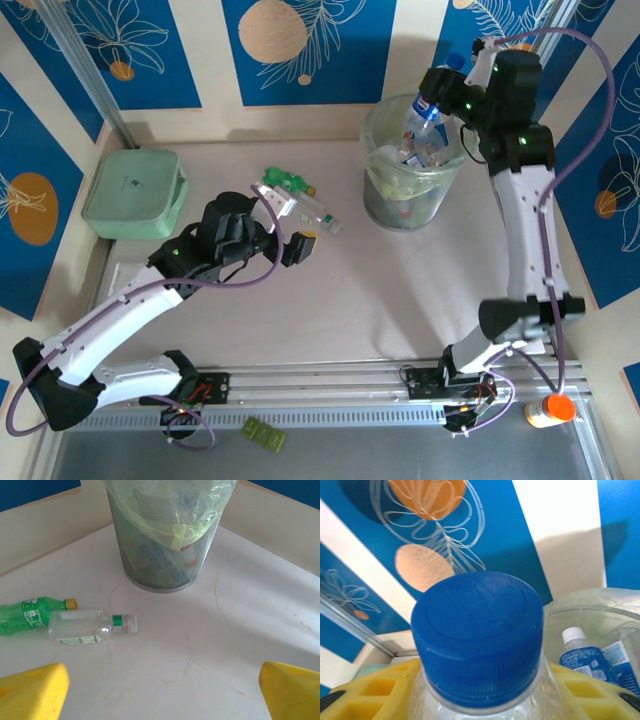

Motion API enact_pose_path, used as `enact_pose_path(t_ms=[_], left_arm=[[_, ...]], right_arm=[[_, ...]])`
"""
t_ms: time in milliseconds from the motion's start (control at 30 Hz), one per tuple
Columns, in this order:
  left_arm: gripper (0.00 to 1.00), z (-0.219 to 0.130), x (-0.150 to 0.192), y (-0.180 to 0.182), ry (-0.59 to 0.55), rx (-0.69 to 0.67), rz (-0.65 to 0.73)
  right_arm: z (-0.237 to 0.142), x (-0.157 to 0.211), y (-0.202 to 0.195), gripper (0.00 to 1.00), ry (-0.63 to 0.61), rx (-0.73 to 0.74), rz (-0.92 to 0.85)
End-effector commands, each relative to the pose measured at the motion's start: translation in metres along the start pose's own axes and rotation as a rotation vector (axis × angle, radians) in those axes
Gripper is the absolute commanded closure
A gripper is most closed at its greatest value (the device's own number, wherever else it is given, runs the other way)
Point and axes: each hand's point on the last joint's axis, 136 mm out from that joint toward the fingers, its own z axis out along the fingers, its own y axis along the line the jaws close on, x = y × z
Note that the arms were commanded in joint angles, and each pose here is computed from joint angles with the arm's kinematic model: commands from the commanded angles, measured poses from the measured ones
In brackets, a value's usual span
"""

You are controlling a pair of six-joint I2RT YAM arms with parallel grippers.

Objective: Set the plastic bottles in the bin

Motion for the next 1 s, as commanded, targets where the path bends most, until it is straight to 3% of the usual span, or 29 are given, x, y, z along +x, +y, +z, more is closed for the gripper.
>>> enact_pose_path(t_ms=[0, 200, 400, 533, 767, 967], left_arm=[[0.03, -0.002, -0.007, -0.002, -0.037, 0.003, -0.007], [0.03, -0.001, -0.006, -0.001, -0.039, 0.004, -0.011], [0.02, -0.004, -0.006, 0.005, -0.046, -0.03, -0.008], [0.02, -0.005, -0.007, 0.005, -0.049, -0.027, -0.007], [0.01, -0.005, -0.006, 0.009, -0.05, -0.054, -0.004], [0.01, -0.003, -0.005, 0.019, -0.043, -0.102, -0.023]], right_arm=[[0.029, 0.017, -0.014, 0.71, 0.104, 0.04, 0.077], [0.084, 0.051, -0.02, 0.72, 0.227, 0.051, 0.19], [0.113, 0.096, -0.022, 0.7, 0.348, 0.061, 0.244], [0.118, 0.114, -0.029, 0.59, 0.384, 0.081, 0.264], [0.101, 0.092, -0.038, 0.31, 0.334, 0.124, 0.219], [0.069, 0.056, -0.034, 0.22, 0.237, 0.154, 0.148]])
